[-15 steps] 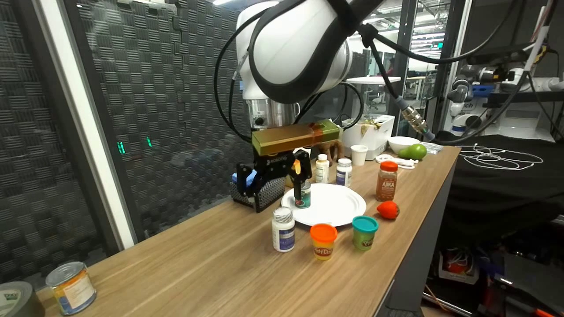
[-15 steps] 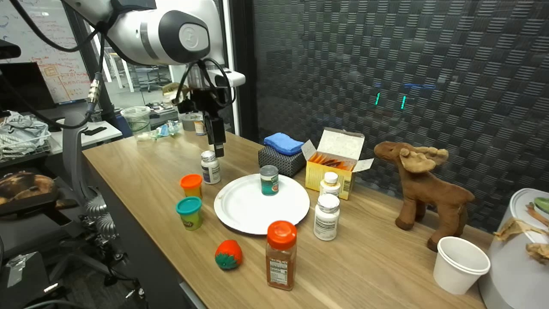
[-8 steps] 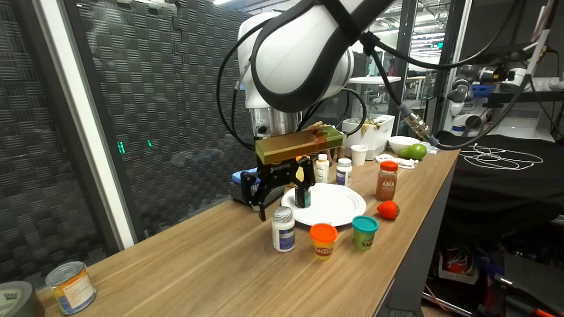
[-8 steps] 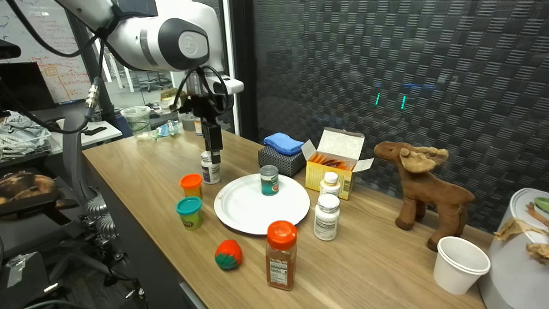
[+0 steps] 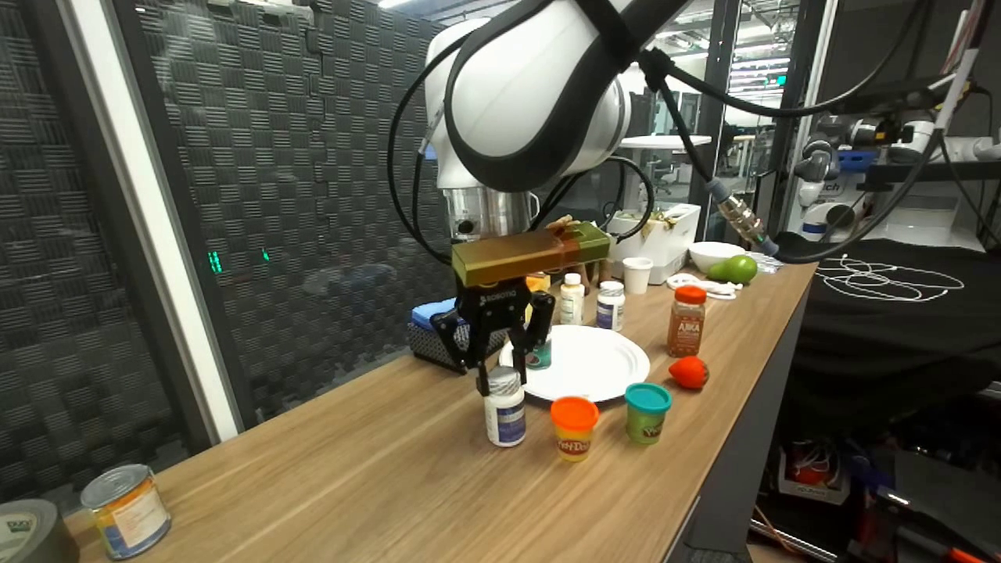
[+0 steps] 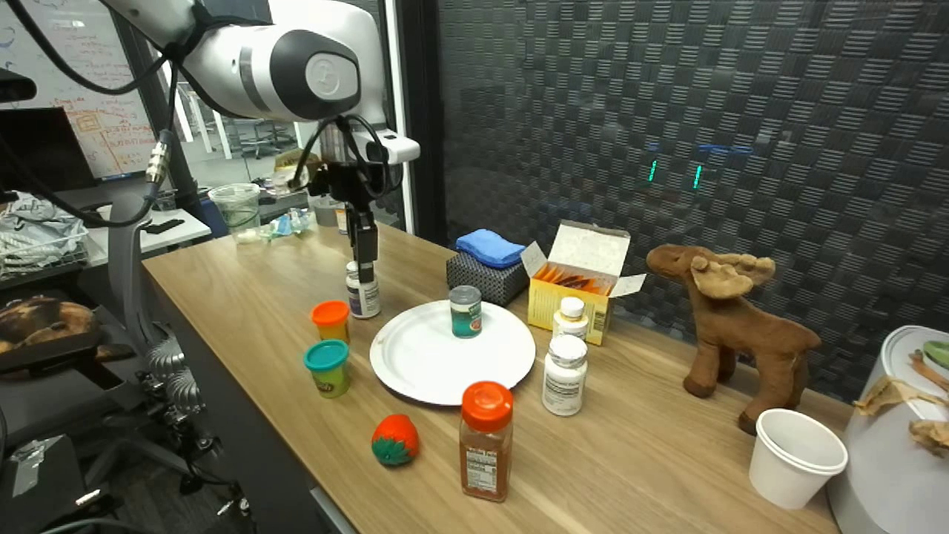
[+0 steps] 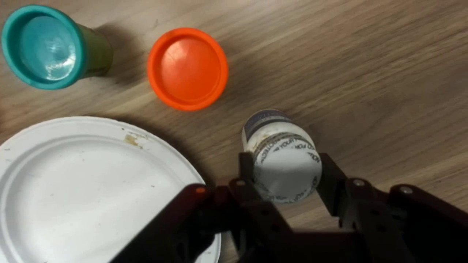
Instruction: Pick up all the objects surrounding the white plate and arrange them on the plate
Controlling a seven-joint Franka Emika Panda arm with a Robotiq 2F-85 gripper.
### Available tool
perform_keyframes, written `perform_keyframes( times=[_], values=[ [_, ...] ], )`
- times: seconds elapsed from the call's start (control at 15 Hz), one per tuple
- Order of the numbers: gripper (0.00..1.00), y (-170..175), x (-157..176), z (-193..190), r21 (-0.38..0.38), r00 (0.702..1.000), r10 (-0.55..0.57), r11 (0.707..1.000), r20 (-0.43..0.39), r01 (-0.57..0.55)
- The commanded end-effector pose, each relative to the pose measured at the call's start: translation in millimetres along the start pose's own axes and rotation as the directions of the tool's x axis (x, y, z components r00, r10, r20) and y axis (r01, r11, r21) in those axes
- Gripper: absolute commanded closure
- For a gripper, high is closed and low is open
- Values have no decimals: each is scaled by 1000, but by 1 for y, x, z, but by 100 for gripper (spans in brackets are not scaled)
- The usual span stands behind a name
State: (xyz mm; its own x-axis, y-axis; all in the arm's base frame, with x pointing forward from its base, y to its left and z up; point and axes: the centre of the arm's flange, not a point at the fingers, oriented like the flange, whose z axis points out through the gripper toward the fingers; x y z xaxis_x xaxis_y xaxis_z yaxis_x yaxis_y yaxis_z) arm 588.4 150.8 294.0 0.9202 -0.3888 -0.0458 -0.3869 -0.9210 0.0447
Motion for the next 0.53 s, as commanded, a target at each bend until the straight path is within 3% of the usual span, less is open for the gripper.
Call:
perform_keyframes(
  times=[0.0, 0.47],
  values=[
    [80, 9, -11, -23, 21, 1000, 28, 999, 12, -28],
    [80, 58, -2, -57, 57, 985, 164, 985, -55, -161]
  ],
)
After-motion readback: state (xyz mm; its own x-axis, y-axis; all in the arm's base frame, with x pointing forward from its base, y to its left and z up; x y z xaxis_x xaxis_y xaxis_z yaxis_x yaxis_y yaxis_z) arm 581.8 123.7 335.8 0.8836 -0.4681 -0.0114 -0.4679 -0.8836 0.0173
